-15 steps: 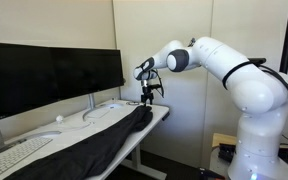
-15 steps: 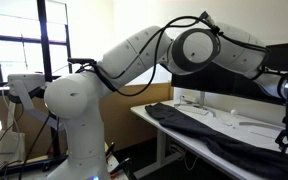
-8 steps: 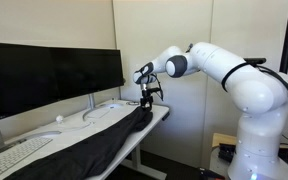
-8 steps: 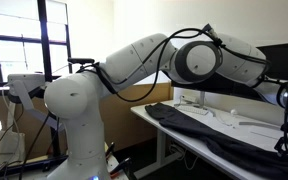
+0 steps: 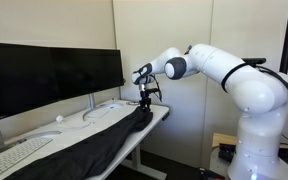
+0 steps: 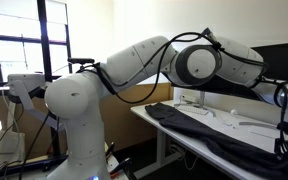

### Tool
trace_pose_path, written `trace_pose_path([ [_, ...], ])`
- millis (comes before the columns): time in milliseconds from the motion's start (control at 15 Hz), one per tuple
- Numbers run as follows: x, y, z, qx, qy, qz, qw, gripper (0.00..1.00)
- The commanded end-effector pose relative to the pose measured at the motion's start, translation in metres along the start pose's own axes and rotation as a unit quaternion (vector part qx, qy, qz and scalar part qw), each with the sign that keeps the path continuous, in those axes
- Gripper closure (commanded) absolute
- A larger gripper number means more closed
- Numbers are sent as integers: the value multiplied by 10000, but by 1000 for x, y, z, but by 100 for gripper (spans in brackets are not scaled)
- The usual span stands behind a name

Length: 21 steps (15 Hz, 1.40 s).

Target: Fold the trousers in half from right to left.

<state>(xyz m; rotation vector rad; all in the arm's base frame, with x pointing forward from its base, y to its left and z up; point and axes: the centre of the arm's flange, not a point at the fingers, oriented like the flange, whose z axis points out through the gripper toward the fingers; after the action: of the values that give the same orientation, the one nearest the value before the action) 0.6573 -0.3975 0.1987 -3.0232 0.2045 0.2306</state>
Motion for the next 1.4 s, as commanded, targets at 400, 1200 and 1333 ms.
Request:
trace_pose_path([
  [400, -7, -30, -5, 164, -122, 194, 9996, 96],
  [1200, -35, -122, -76, -98, 363, 2, 9993, 94],
  [1333, -41, -150, -86, -160, 459, -121, 9987, 94],
])
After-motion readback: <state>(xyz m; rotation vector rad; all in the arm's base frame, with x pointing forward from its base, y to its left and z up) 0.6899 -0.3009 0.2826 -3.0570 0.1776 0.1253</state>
